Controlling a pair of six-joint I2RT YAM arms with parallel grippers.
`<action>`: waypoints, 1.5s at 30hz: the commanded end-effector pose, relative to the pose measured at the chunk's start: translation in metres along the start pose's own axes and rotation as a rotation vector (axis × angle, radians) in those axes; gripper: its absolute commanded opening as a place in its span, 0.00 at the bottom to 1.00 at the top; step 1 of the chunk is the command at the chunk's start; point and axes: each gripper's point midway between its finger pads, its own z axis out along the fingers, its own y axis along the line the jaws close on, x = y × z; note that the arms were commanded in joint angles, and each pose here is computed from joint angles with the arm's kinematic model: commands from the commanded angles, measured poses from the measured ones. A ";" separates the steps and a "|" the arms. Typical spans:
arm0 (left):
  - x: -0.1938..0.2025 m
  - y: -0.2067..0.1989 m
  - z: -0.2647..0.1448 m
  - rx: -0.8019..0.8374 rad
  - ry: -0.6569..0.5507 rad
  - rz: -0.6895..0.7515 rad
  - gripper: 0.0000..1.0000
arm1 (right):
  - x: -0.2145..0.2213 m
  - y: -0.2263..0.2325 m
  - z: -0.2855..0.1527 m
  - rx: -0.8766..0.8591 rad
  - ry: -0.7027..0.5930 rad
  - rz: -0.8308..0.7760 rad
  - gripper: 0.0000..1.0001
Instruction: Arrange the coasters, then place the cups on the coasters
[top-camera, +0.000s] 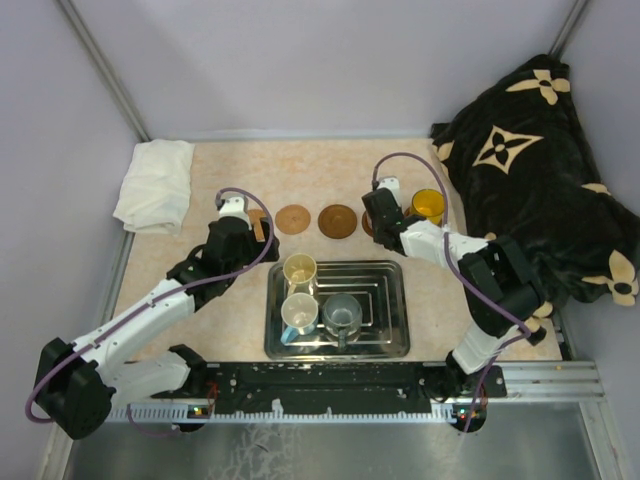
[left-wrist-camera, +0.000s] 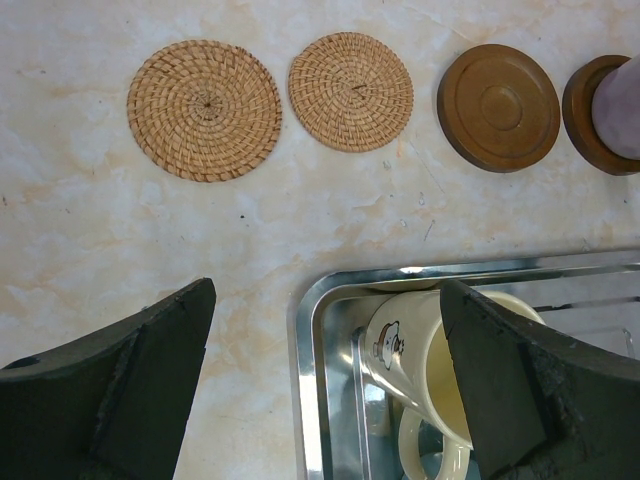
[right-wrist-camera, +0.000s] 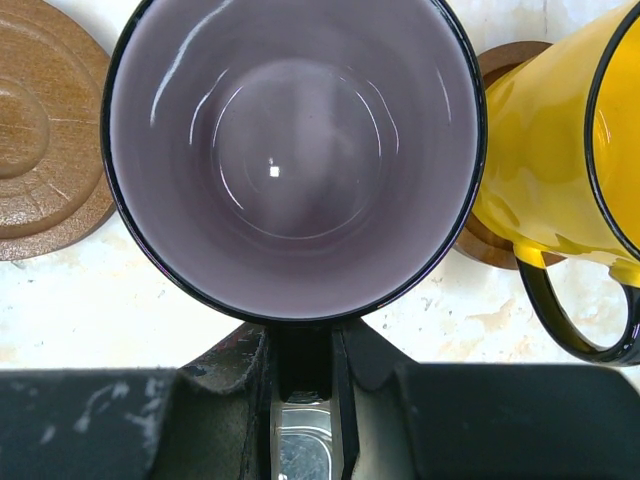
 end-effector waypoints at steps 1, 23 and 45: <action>-0.006 -0.003 0.001 0.010 -0.021 -0.008 1.00 | -0.049 0.006 -0.008 -0.017 -0.119 0.081 0.00; -0.005 -0.003 0.001 0.009 -0.015 -0.003 1.00 | -0.045 0.003 -0.002 0.020 -0.100 0.096 0.09; -0.003 -0.001 -0.001 0.007 -0.012 -0.007 1.00 | -0.046 -0.005 -0.015 0.029 -0.118 0.114 0.57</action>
